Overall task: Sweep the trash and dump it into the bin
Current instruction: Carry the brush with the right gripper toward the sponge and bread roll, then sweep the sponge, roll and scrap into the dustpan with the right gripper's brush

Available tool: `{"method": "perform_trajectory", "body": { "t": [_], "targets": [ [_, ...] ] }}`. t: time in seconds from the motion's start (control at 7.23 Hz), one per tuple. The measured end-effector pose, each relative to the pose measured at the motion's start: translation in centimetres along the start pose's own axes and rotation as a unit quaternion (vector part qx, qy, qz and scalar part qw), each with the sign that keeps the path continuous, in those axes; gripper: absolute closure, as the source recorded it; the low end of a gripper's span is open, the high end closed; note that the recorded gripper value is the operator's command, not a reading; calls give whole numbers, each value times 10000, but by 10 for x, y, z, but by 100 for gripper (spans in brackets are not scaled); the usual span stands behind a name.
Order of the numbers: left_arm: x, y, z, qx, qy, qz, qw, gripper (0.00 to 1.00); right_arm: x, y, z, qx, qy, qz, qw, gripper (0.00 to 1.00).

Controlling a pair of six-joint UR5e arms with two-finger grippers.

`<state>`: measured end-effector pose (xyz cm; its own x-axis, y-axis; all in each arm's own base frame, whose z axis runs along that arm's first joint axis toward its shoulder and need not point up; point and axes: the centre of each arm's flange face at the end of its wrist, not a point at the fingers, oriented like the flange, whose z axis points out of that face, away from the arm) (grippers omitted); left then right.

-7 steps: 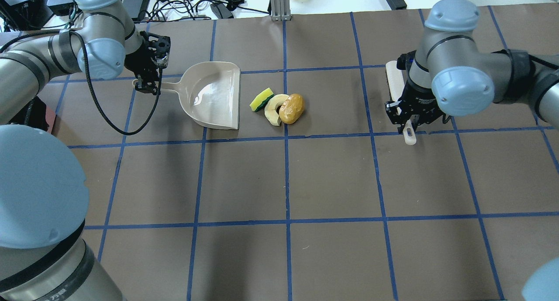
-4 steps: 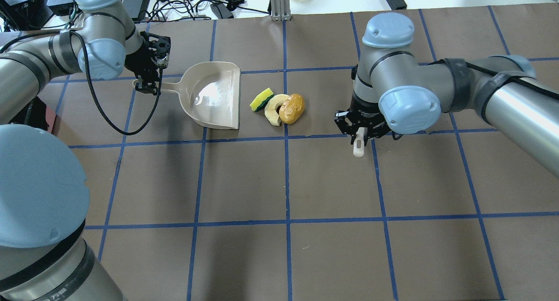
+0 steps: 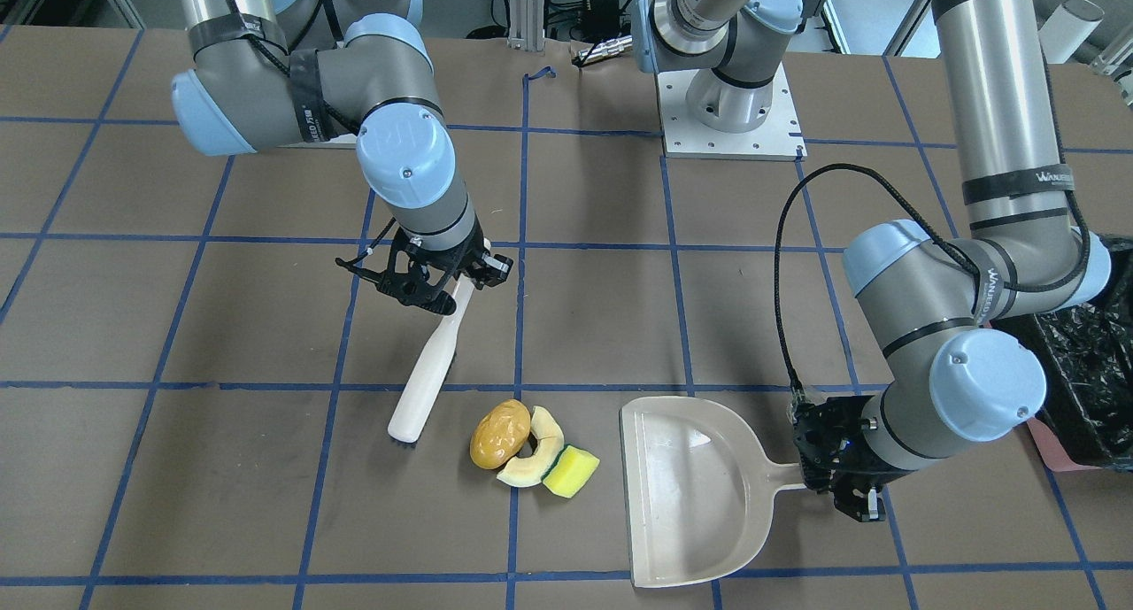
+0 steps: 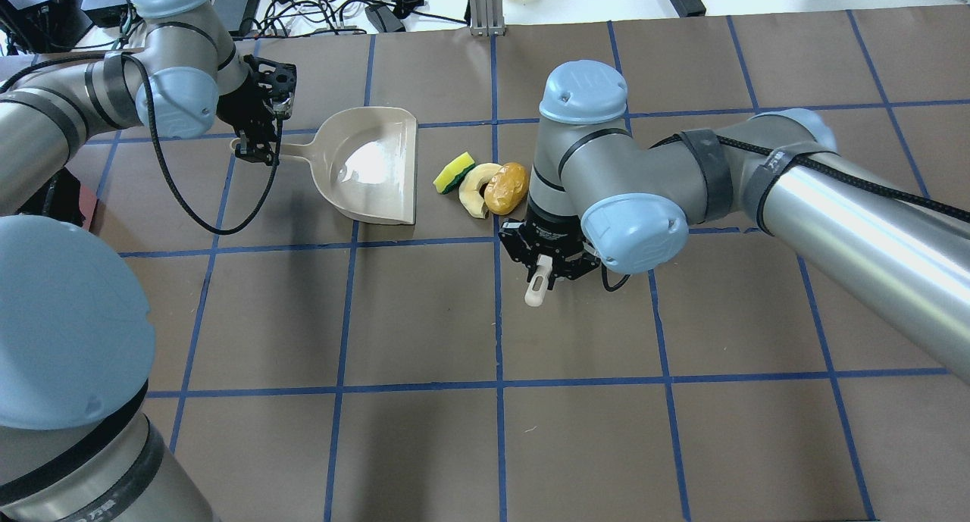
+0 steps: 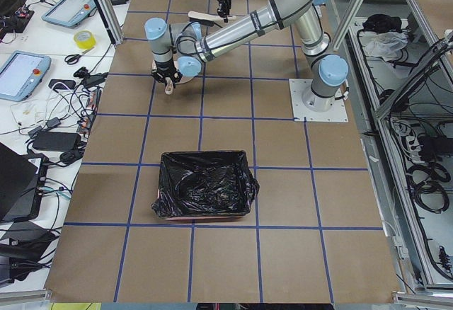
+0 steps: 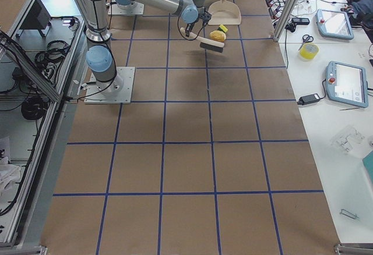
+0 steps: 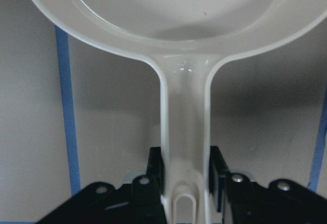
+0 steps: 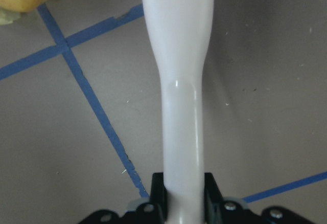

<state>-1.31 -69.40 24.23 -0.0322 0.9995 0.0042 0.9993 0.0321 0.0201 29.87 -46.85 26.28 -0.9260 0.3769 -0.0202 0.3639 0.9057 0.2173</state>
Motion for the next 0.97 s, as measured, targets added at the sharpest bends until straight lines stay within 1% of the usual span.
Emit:
{"method": "perform_trajectory", "body": {
  "t": [0.14, 0.28, 0.41, 0.69, 0.97],
  "targets": [
    [0, 0, 0, 5, 1, 1, 10000, 86, -9, 4, 5, -107, -69, -11, 9999, 100],
    [0, -1, 0, 15, -1, 2, 10000, 86, -22, 4, 5, -134, -117, -51, 9998, 100],
    [0, -1, 0, 21, -4, 3, 10000, 86, -36, 0, 7, -144, -127, -82, 9998, 100],
    [0, -1, 0, 26, -6, 3, 10000, 86, -58, -8, 23, -204, -87, -137, 9997, 100],
    [0, -1, -1, 31, -10, -2, 10000, 86, -71, -16, 23, -181, -127, -151, 9996, 100]
  ]
}}
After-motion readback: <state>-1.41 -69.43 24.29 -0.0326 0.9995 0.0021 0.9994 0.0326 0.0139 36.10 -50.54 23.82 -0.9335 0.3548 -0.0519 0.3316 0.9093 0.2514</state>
